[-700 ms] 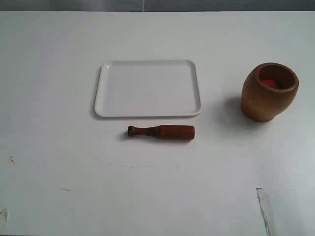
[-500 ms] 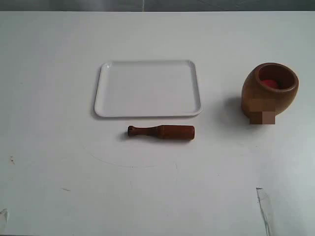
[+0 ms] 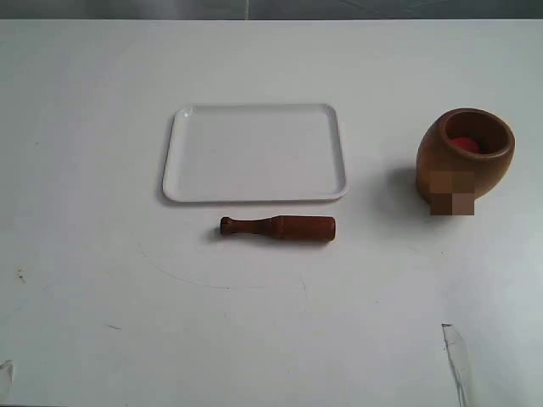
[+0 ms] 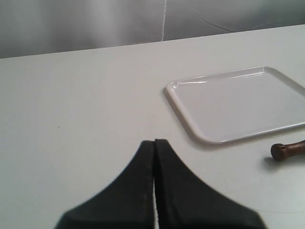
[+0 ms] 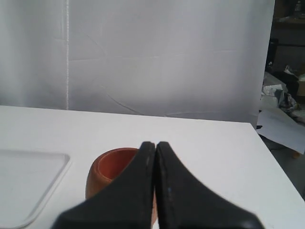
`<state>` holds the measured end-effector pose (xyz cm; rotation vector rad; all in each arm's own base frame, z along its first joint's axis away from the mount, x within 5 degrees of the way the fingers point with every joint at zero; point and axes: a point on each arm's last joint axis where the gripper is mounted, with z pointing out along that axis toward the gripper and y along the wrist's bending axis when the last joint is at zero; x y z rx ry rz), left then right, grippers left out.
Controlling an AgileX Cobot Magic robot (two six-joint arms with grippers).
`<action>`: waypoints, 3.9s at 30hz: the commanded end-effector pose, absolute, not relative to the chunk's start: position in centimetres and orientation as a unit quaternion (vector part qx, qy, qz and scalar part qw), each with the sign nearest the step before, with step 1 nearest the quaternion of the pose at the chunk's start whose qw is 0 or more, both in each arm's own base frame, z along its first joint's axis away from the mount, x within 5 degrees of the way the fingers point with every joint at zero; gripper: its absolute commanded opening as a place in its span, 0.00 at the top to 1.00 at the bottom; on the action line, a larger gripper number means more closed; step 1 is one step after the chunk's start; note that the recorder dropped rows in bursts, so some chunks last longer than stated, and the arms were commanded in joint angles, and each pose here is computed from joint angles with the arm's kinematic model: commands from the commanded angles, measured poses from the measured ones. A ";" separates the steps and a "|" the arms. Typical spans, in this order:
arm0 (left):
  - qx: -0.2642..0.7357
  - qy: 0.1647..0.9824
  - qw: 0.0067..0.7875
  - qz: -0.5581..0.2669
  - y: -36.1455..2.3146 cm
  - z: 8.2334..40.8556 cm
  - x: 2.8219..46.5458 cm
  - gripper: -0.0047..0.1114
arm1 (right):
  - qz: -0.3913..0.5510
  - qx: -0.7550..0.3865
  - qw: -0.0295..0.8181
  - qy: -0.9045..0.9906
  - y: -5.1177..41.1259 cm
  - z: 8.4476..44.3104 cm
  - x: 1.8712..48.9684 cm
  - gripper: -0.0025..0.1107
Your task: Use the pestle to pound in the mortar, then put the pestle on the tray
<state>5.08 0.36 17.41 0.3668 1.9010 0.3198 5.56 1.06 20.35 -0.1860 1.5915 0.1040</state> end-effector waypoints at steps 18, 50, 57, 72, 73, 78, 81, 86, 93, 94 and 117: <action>0.153 0.805 0.559 0.128 0.3 17.4 5.1 0.96 | 0.153 0.042 0.747 0.645 0.7 22.0 5.5 0.98; 0.153 0.805 0.559 0.128 0.3 17.4 5.1 0.96 | 0.116 -0.312 0.550 0.766 5.6 40.8 12.3 0.98; 0.153 0.805 0.559 0.128 0.3 17.4 5.1 0.96 | 0.210 -0.411 0.377 0.803 10.4 35.7 20.0 0.98; 0.153 0.805 0.559 0.128 0.3 17.4 5.1 0.96 | 0.161 -0.662 0.197 0.705 28.2 23.1 25.1 0.98; 0.153 0.805 0.559 0.128 0.3 17.4 5.1 0.96 | 0.144 -0.683 0.186 0.692 29.0 22.2 25.0 0.98; 0.153 0.805 0.559 0.128 0.3 17.4 5.1 0.96 | 0.058 -0.752 0.133 0.643 32.0 18.0 23.8 0.98; 0.153 0.805 0.559 0.128 0.3 17.4 5.1 0.96 | 0.034 -0.762 0.112 0.637 32.8 16.7 22.8 0.98; 0.153 0.805 0.559 0.128 0.3 17.4 5.1 0.96 | 0.065 -0.751 0.102 0.650 33.4 16.4 21.9 0.98; 0.153 0.805 0.559 0.128 0.3 17.4 5.1 0.96 | 0.093 -0.736 0.094 0.664 33.6 16.4 21.4 0.71; 0.153 0.805 0.559 0.128 0.3 17.4 5.1 0.96 | 0.093 -0.735 0.097 0.664 33.7 16.4 21.5 0.64; 0.153 0.805 0.559 0.128 0.3 17.4 5.1 0.96 | 0.054 -0.751 0.083 0.653 34.0 12.1 22.5 0.55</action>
